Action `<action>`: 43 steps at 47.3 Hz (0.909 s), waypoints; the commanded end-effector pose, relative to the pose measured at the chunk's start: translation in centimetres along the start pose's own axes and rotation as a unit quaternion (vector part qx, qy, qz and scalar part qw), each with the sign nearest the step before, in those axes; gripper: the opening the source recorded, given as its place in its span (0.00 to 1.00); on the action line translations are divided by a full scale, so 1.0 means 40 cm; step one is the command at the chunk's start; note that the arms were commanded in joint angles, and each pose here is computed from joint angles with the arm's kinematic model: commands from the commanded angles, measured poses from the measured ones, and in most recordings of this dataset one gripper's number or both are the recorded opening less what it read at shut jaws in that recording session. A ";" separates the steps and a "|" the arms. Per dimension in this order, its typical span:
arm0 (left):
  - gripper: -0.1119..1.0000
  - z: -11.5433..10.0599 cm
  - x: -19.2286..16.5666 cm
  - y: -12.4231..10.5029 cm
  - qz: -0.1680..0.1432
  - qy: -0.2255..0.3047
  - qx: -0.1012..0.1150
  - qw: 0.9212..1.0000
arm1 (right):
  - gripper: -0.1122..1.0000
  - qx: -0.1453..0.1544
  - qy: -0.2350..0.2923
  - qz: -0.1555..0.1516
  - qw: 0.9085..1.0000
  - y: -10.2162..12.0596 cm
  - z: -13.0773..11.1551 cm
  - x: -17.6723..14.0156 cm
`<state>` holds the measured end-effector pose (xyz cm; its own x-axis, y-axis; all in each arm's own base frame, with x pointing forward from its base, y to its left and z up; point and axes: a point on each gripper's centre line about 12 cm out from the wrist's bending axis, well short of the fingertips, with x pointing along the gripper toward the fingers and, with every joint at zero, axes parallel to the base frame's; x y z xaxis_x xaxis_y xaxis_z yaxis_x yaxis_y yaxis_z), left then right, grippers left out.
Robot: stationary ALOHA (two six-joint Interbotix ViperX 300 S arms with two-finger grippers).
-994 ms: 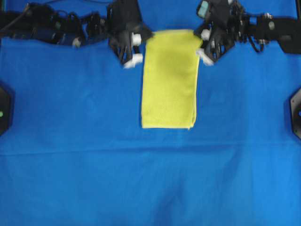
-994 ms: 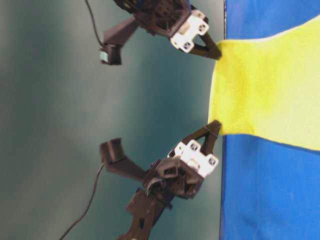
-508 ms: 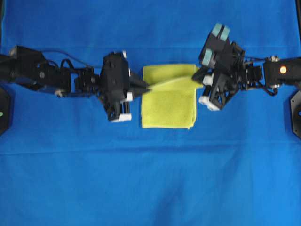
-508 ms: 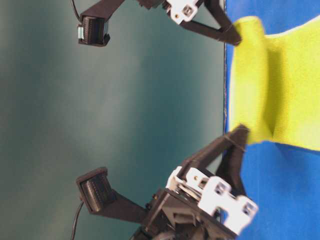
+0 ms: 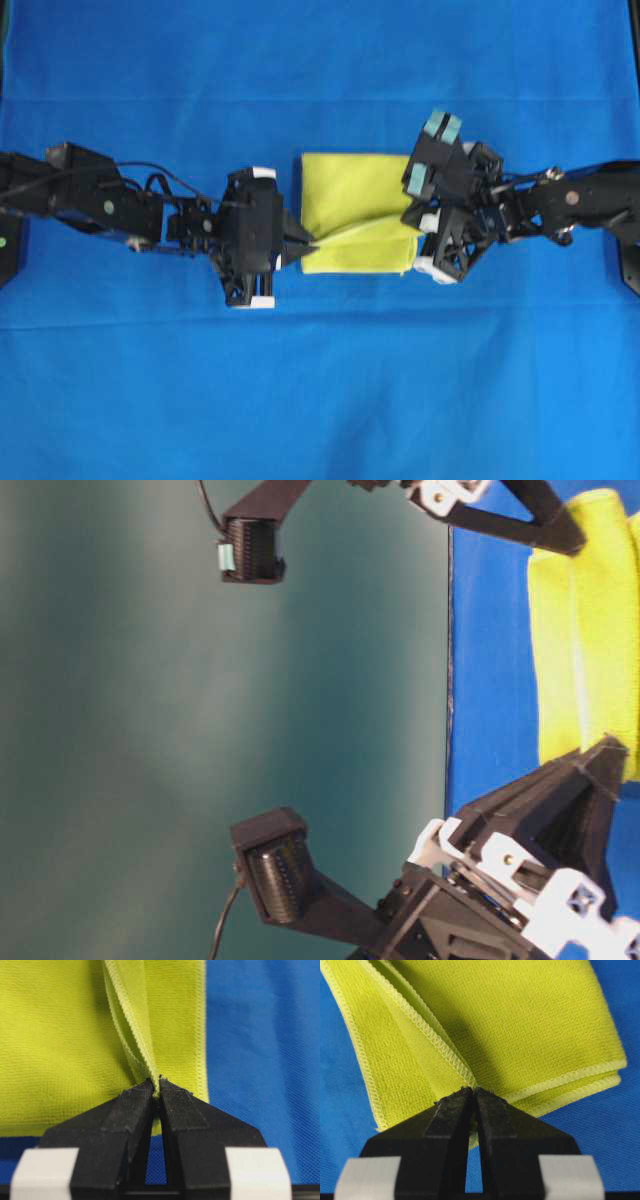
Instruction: Fold the yellow towel.
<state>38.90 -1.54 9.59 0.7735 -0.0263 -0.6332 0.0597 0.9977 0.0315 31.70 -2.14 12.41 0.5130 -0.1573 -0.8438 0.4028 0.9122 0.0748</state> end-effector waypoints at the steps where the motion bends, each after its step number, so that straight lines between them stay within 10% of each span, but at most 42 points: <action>1: 0.14 0.012 -0.006 -0.017 -0.007 -0.008 0.005 1.000 | 0.14 0.002 -0.002 0.001 1.000 0.000 0.004 -0.001; 23: 0.15 0.043 0.007 0.002 0.001 -0.025 -0.002 1.000 | 0.16 -0.003 -0.015 0.022 1.000 0.021 0.010 0.003; 35: 0.75 0.053 -0.032 -0.004 -0.002 -0.025 -0.008 1.000 | 0.67 -0.023 -0.019 0.021 0.999 0.056 0.020 -0.034; 43: 0.72 0.083 -0.096 -0.006 -0.003 -0.040 -0.004 0.999 | 0.61 -0.032 -0.042 0.030 0.998 0.082 0.032 -0.111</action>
<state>38.26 -1.71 11.89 0.7848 -0.0316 -0.6189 0.0550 0.9983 0.0188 31.51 0.58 14.73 0.5463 -0.1369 -0.8263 0.3338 0.9404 0.0649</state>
